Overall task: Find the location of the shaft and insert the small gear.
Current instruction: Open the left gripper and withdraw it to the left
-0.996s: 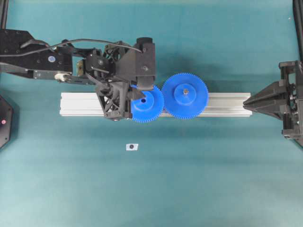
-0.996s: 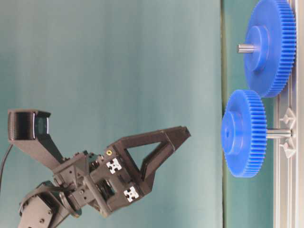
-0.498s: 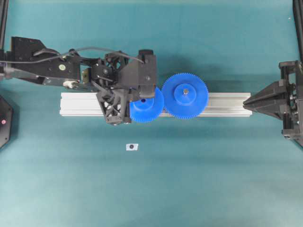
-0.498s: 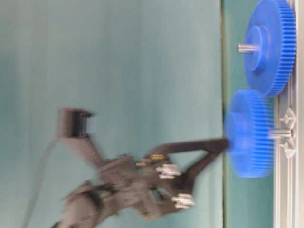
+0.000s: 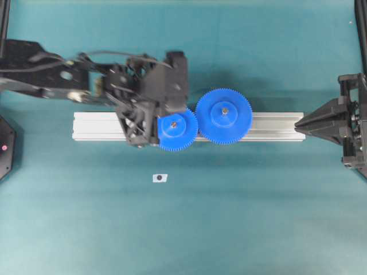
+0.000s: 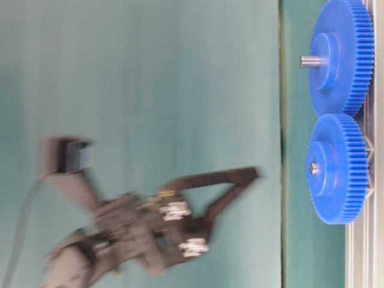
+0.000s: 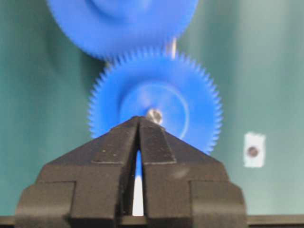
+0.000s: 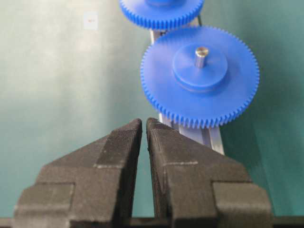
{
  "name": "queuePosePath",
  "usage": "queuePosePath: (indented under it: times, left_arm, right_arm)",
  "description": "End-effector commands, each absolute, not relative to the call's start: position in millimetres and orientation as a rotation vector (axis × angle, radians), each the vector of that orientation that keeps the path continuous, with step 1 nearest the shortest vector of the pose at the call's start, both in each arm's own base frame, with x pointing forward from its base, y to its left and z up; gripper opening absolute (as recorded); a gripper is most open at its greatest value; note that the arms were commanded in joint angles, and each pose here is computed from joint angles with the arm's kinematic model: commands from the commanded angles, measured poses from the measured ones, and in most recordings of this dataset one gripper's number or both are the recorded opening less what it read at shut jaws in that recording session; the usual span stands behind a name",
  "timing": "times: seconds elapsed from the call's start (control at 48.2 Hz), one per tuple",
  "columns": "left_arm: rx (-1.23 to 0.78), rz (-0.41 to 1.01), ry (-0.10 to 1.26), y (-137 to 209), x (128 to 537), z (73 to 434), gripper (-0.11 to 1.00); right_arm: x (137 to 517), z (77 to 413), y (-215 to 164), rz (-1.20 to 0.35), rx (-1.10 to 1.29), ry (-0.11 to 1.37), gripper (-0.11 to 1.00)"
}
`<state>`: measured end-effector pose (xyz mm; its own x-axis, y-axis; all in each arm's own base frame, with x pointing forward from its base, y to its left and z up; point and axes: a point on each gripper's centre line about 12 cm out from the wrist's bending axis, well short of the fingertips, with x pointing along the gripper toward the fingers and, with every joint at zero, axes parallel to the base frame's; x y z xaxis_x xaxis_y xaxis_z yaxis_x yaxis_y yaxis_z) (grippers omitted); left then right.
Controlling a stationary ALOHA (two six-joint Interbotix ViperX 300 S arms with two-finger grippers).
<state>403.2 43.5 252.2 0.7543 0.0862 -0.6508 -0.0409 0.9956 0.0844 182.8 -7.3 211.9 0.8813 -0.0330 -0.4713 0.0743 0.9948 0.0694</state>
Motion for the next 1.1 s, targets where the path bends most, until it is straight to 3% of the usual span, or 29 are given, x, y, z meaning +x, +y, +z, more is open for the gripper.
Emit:
queuePosePath:
  times: [0.0,0.498,0.83,1.079]
  left_arm:
    - [0.073,0.064,0.642,37.9,395.6,278.1,0.02]
    - [0.097,-0.009,0.570,5.6,352.4,295.2,0.02]
    - [0.025,0.003,0.371,1.8,317.7,310.9,0.02]
    - [-0.048,0.005,0.318,-1.1,294.9,309.7,0.02]
  right_arm:
    - [185.3,216.7,-8.0,-0.060,0.094,0.473,0.17]
    - [185.2,216.4,-8.0,-0.060,0.094,0.472,0.17]
    - [185.0,217.6,-7.7,-0.059,0.094,0.464,0.17]
    - [182.7,222.7,-7.9,-0.059,0.094,0.435,0.17]
